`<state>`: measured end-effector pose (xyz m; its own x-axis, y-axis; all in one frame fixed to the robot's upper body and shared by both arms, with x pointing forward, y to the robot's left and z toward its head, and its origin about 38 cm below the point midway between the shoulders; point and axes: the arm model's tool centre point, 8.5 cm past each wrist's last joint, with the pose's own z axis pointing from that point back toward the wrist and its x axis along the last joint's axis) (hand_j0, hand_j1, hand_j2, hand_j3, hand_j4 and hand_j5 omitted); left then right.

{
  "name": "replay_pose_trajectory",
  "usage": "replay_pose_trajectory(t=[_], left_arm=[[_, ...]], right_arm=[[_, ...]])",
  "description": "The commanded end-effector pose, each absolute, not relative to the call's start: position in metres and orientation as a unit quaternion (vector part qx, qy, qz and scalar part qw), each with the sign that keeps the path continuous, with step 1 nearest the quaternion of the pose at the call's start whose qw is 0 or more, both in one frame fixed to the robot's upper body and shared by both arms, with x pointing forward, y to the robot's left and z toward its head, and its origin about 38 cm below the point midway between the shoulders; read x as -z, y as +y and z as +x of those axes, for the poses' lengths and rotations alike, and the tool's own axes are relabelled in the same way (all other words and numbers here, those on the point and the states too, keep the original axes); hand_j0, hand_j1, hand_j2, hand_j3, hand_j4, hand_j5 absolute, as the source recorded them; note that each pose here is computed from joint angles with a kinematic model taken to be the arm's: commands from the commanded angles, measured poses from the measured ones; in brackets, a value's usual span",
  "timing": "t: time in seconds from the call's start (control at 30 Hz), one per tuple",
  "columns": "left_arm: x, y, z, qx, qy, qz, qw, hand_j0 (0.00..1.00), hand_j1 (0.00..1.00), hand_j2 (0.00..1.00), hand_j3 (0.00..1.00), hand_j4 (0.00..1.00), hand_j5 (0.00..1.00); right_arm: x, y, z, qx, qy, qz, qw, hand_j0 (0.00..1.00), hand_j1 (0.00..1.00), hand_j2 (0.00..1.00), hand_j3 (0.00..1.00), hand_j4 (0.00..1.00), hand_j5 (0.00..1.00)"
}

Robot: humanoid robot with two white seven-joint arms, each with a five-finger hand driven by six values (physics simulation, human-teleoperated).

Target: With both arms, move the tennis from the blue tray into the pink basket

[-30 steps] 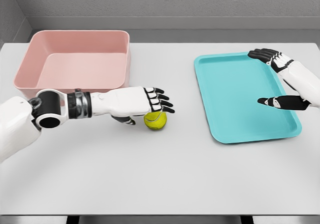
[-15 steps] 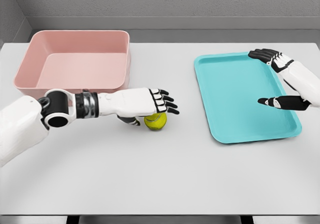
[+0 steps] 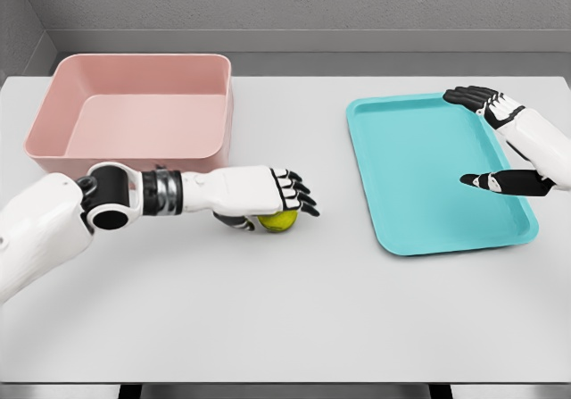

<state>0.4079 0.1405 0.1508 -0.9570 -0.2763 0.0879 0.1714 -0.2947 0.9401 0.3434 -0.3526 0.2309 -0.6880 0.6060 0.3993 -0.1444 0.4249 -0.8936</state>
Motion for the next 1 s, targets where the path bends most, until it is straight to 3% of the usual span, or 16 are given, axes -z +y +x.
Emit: replay_pose_trajectory(t=[0.0,0.13,0.2,0.4,0.97], left_arm=[[-0.148,0.14,0.407,0.804,-0.576,0.041,0.143,0.85,0.85,0.85,0.85,0.85,0.85],[-0.148,0.145,0.412,0.805,-0.573,0.046,0.149,0.73,0.73,0.73,0.73,0.73,0.73],[-0.146,0.148,0.414,0.813,-0.56,0.046,0.156,0.61,0.61,0.61,0.61,0.61,0.61],[-0.144,0.15,0.417,0.821,-0.547,0.047,0.158,0.52,0.52,0.52,0.52,0.52,0.52],[-0.161,0.143,0.422,0.809,-0.565,0.043,0.153,0.54,0.54,0.54,0.54,0.54,0.54]], right_arm=[[-0.232,-0.353,0.343,-0.511,-0.763,-0.15,0.366,1.0,1.0,1.0,1.0,1.0,1.0],[-0.231,-0.353,0.343,-0.512,-0.763,-0.149,0.366,1.0,1.0,1.0,1.0,1.0,1.0],[-0.231,-0.353,0.343,-0.512,-0.763,-0.149,0.366,1.0,1.0,1.0,1.0,1.0,1.0],[-0.231,-0.353,0.343,-0.512,-0.763,-0.149,0.366,1.0,1.0,1.0,1.0,1.0,1.0],[-0.231,-0.353,0.343,-0.512,-0.763,-0.149,0.366,1.0,1.0,1.0,1.0,1.0,1.0]])
